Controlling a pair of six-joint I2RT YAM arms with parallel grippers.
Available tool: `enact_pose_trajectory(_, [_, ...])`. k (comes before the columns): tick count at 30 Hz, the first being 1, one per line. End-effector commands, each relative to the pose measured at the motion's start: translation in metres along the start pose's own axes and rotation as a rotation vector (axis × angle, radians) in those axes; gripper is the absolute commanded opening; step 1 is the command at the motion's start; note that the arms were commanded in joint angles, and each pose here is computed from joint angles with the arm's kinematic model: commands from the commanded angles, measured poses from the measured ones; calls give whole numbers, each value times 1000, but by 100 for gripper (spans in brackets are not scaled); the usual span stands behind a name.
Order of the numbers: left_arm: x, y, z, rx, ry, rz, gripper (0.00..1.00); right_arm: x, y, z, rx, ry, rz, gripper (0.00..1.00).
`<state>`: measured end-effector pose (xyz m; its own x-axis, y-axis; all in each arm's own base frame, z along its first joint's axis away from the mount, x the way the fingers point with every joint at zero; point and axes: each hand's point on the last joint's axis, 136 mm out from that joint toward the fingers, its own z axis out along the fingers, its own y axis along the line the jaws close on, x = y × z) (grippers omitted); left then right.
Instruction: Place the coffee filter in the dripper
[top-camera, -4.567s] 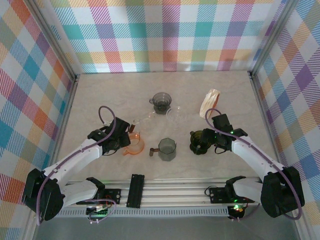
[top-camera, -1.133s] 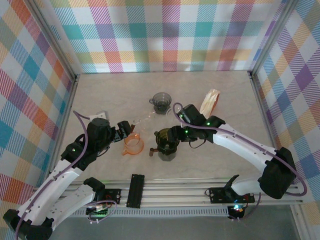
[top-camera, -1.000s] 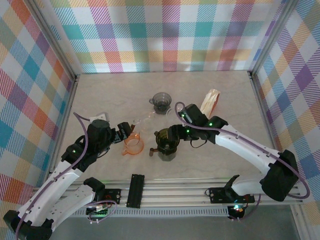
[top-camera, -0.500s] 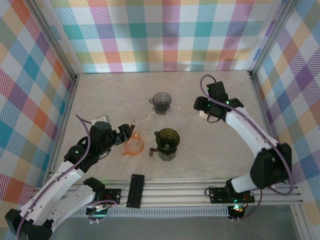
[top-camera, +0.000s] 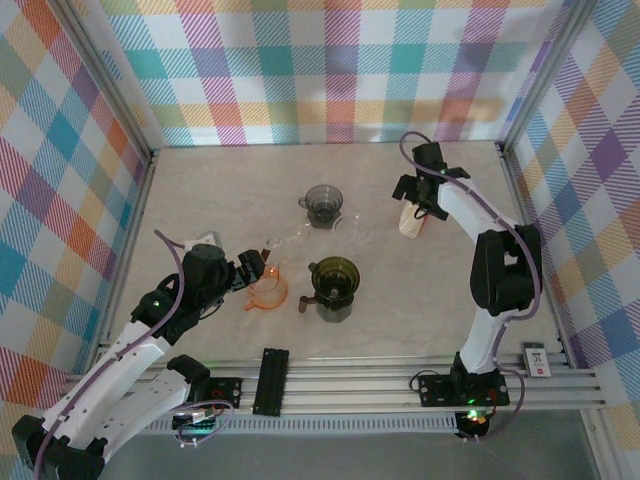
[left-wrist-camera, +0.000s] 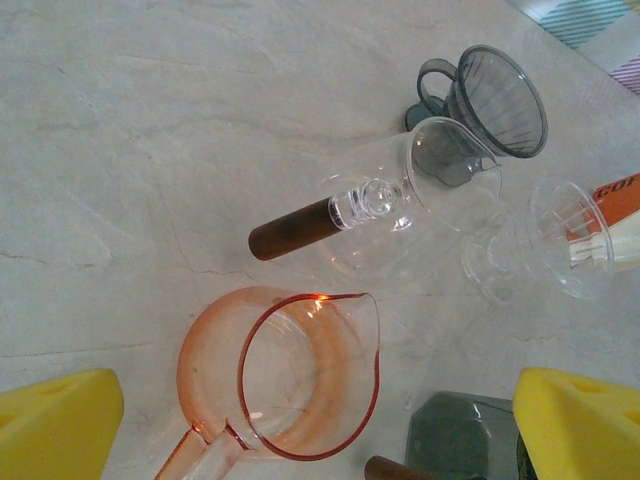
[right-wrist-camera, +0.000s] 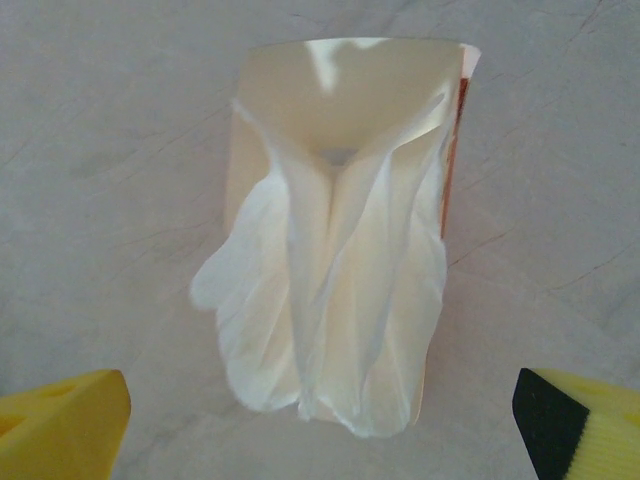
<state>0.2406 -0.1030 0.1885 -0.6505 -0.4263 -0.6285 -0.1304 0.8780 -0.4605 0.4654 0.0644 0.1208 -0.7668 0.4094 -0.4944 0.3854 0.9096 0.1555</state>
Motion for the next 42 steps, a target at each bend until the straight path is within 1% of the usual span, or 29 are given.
enact_pose_trajectory(1, [0, -5, 2, 18, -3, 14, 100, -13, 5, 7, -14, -15, 16, 99])
enact_pose_trajectory(7, [-3, -7, 5, 5, -2, 22, 100, -13, 2, 27, -8, 23, 17, 99])
enact_pose_trajectory(13, [-5, -8, 9, -3, -2, 23, 100, -18, 7, 40, -71, 42, -54, 99])
enact_pose_trajectory(18, [-7, -10, 12, -17, 2, 25, 100, -20, 10, 45, -124, 48, -122, 87])
enact_pose_trajectory(21, [-9, -11, 14, -23, 0, 26, 100, -20, 6, 50, -122, 64, -147, 78])
enact_pose_trajectory(26, [-11, -13, 17, -28, 5, 29, 100, -23, 3, 51, -141, 59, -204, 69])
enact_pose_trajectory(29, [-12, -15, 17, -31, 5, 30, 100, -25, 6, 51, -171, 42, -271, 67])
enact_pose_trajectory(33, [-13, -15, 18, -31, 3, 34, 100, -25, 14, 48, -250, 33, -357, 66])
enact_pose_trajectory(36, [-13, -14, 18, -35, 4, 35, 100, -17, 22, 48, -319, 55, -423, 64])
enact_pose_trajectory(42, [-13, -15, 19, -38, 8, 37, 100, -4, 31, 47, -411, 93, -510, 65])
